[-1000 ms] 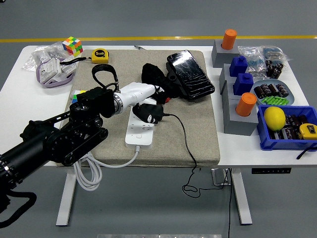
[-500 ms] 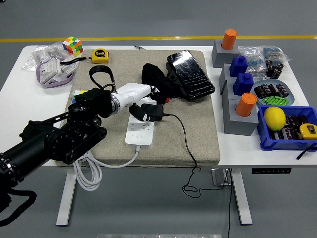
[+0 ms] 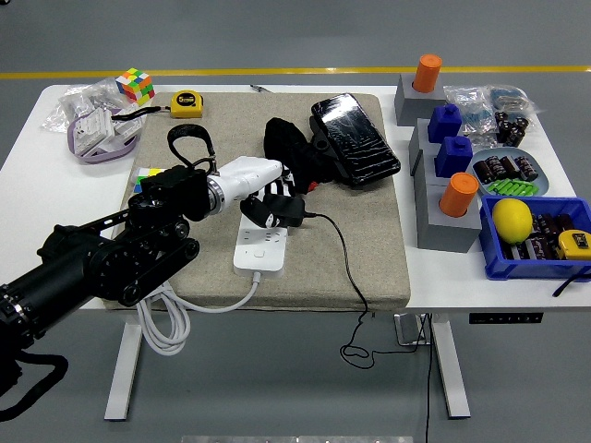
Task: Pull the plug out and thorw away
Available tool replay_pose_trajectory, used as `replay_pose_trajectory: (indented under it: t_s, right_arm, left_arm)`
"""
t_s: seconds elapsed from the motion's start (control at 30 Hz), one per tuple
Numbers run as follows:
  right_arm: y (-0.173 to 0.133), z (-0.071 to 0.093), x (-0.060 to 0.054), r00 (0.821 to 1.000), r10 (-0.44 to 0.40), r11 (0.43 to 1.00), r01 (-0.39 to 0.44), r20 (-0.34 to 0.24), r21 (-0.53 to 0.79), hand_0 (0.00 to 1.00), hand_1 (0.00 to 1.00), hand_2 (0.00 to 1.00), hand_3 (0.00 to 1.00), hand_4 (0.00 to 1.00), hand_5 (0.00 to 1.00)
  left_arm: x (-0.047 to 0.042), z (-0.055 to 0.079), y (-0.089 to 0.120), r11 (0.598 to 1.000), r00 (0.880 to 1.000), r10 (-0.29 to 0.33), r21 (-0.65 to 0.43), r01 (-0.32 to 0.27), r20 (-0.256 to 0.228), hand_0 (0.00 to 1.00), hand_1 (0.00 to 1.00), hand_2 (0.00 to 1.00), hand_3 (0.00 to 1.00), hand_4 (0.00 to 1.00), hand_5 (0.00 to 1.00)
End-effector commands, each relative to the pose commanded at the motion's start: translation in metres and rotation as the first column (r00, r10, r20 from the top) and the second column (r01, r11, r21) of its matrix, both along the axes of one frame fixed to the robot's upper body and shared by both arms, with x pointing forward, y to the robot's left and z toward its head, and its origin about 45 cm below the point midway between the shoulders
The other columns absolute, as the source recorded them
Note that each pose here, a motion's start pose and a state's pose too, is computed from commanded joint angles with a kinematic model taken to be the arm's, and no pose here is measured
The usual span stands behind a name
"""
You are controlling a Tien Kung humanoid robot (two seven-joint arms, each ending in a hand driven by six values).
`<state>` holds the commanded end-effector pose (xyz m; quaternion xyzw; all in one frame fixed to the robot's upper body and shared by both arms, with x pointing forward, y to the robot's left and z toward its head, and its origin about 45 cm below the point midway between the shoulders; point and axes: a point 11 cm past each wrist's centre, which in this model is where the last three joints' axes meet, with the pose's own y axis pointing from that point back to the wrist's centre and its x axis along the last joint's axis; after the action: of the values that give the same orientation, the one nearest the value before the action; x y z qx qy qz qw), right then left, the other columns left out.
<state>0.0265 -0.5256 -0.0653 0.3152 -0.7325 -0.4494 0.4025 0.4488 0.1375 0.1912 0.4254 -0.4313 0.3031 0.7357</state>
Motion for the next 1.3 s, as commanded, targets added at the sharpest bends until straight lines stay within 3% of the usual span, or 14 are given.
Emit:
replay_pose_trajectory:
  t_s: [0.33,0.53,0.6,0.7,0.9,0.93,0.97,1.13,1.17,1.3]
  right_arm:
    - [0.001,-0.001,0.0,1.0,0.001,1.0,-0.001,0.002,0.002,0.578,0.662,0.677,0.593,0.998,0.475]
    - [0.002,-0.002,-0.005,1.0,-0.001,1.0,0.001,-0.006,0.007,0.577,0.662,0.676,0.594,0.998,0.474]
    - [0.003,-0.002,-0.006,1.0,-0.001,1.0,0.001,-0.007,0.008,0.574,0.662,0.676,0.593,0.998,0.474]
    - [0.003,-0.002,-0.005,1.0,0.0,1.0,0.0,-0.006,0.01,0.574,0.662,0.676,0.593,0.998,0.474]
    - [0.003,-0.002,-0.003,1.0,0.003,1.0,-0.003,-0.004,0.009,0.575,0.662,0.676,0.594,0.998,0.473]
    - [0.004,-0.002,-0.003,1.0,0.003,1.0,-0.003,-0.004,0.009,0.575,0.662,0.676,0.594,0.998,0.473]
    - [0.004,-0.002,-0.004,1.0,0.003,1.0,-0.003,-0.005,0.01,0.575,0.662,0.676,0.594,0.998,0.474]
    - [0.004,-0.003,-0.006,1.0,0.003,1.0,-0.003,-0.01,0.014,0.575,0.662,0.676,0.594,0.998,0.474]
    - [0.005,-0.003,-0.007,1.0,0.003,1.0,-0.003,-0.011,0.014,0.575,0.661,0.676,0.593,0.998,0.475]
    - [0.005,-0.003,-0.006,1.0,0.004,1.0,-0.004,-0.007,0.015,0.575,0.661,0.676,0.593,0.998,0.475]
  left_arm:
    - [-0.003,0.013,-0.011,0.999,0.998,-0.046,-0.015,0.047,0.04,0.39,0.431,0.454,0.531,0.715,0.002]
    - [-0.0203,0.034,-0.044,0.985,0.988,-0.132,-0.096,0.14,0.082,0.398,0.432,0.453,0.532,0.701,0.002]
    - [-0.0259,0.035,-0.054,0.98,0.985,-0.155,-0.115,0.164,0.081,0.397,0.435,0.458,0.535,0.712,0.002]
    - [-0.0337,0.022,-0.067,0.975,0.983,-0.177,-0.131,0.182,0.048,0.397,0.435,0.458,0.535,0.712,0.002]
    - [-0.0404,-0.013,-0.069,0.977,0.986,-0.168,-0.135,0.164,-0.02,0.42,0.444,0.462,0.545,0.727,0.002]
    - [-0.0407,-0.017,-0.068,0.978,0.986,-0.165,-0.135,0.16,-0.028,0.42,0.444,0.462,0.545,0.727,0.002]
    - [-0.041,-0.02,-0.067,0.978,0.986,-0.162,-0.136,0.156,-0.035,0.545,0.517,0.517,0.564,0.844,0.002]
    - [-0.0428,-0.026,-0.065,0.977,0.986,-0.155,-0.156,0.145,-0.053,0.545,0.517,0.517,0.564,0.844,0.002]
    - [-0.0429,-0.027,-0.064,0.978,0.986,-0.152,-0.153,0.141,-0.062,0.737,0.752,0.748,0.805,0.998,0.071]
    - [-0.0424,-0.029,-0.062,0.981,0.987,-0.144,-0.139,0.132,-0.077,0.737,0.752,0.748,0.805,0.998,0.071]
